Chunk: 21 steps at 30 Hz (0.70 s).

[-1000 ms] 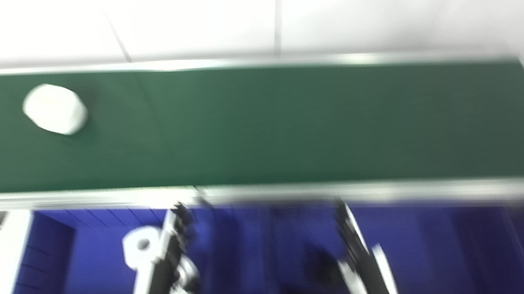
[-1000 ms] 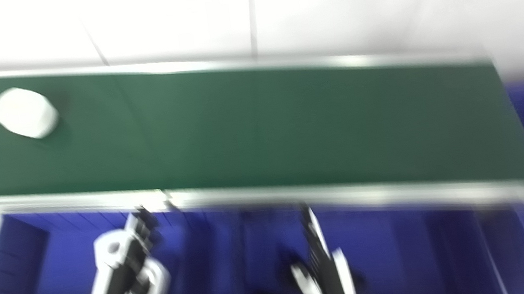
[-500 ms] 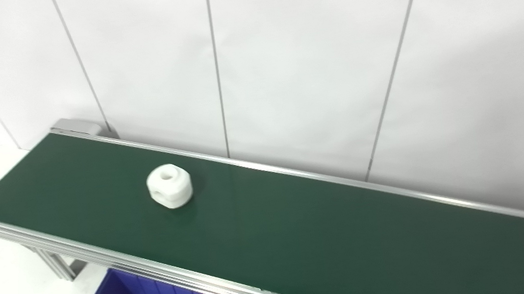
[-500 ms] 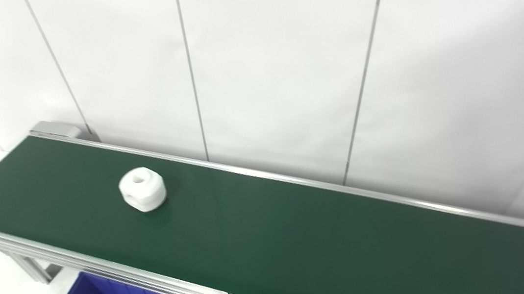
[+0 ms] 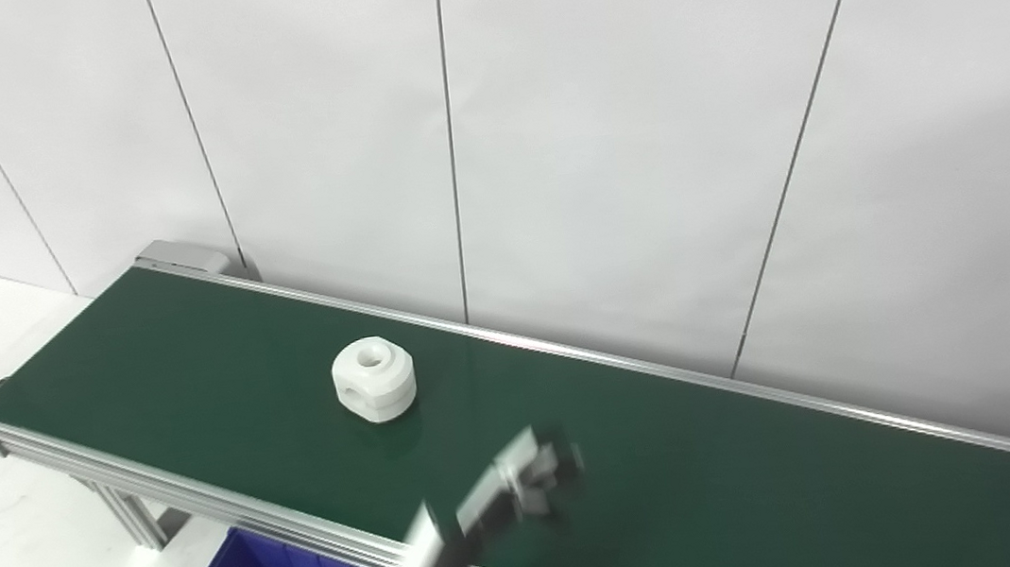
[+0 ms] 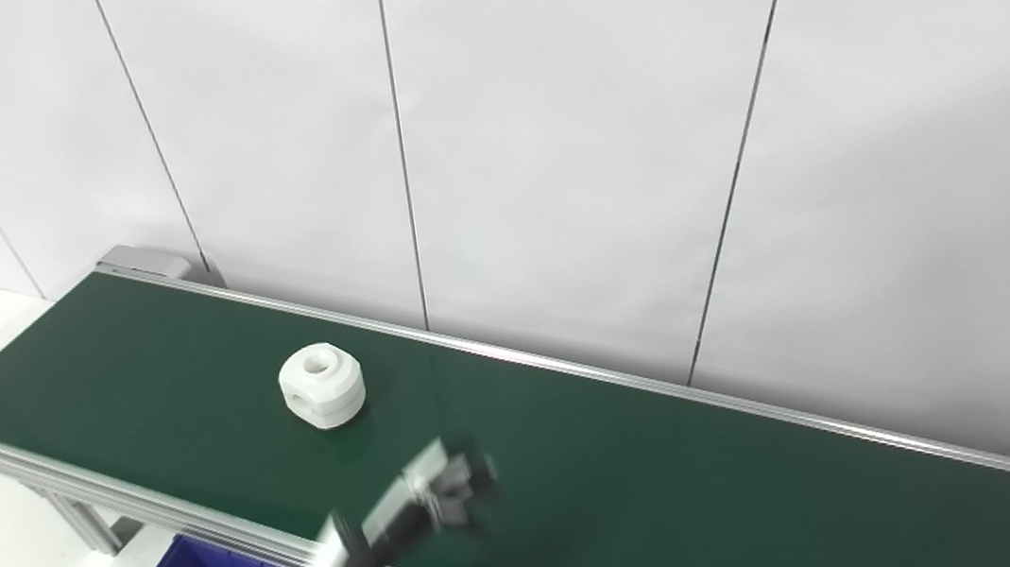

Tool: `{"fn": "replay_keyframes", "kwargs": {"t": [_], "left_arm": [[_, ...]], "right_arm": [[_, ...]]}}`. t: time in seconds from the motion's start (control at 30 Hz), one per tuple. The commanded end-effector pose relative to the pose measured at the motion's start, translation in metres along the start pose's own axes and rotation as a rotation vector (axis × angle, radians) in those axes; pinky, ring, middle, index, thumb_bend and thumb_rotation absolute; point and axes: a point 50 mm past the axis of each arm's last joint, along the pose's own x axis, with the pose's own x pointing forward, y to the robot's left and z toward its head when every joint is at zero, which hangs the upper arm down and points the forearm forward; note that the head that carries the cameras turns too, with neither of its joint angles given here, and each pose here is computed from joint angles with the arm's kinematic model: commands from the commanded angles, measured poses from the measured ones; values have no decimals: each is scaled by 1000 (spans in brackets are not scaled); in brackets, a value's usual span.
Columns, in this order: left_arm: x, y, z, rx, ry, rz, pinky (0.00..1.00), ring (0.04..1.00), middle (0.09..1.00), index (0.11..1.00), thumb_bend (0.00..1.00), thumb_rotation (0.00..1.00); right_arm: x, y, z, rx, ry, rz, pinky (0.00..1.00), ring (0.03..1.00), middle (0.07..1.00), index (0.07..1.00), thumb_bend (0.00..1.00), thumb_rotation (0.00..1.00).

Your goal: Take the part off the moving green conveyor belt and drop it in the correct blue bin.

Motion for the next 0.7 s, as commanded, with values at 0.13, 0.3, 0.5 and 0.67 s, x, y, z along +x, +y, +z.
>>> {"fn": "replay_keyframes", "kwargs": {"t": [0.13, 0.3, 0.5, 0.67], "left_arm": [[48, 65, -4, 161, -51, -190, 762, 905, 947, 973, 1000, 496], [82, 94, -18, 438, -28, -344, 707, 891, 975, 995, 1000, 403], [125, 126, -51, 740, 43, -519, 718, 900, 956, 984, 1000, 252], [154, 141, -80, 882, 102, -605, 777, 900, 939, 964, 1000, 223]], "right_arm": [[3, 11, 10, 9, -82, 16, 1000, 1000, 1000, 1000, 949, 942], [3, 14, 13, 8, -93, 10, 1000, 1000, 1000, 1000, 956, 951], [4, 16, 15, 10, -100, 13, 1000, 1000, 1000, 1000, 968, 951], [4, 16, 17, 11, -105, 19, 1000, 1000, 1000, 1000, 957, 955]]}}
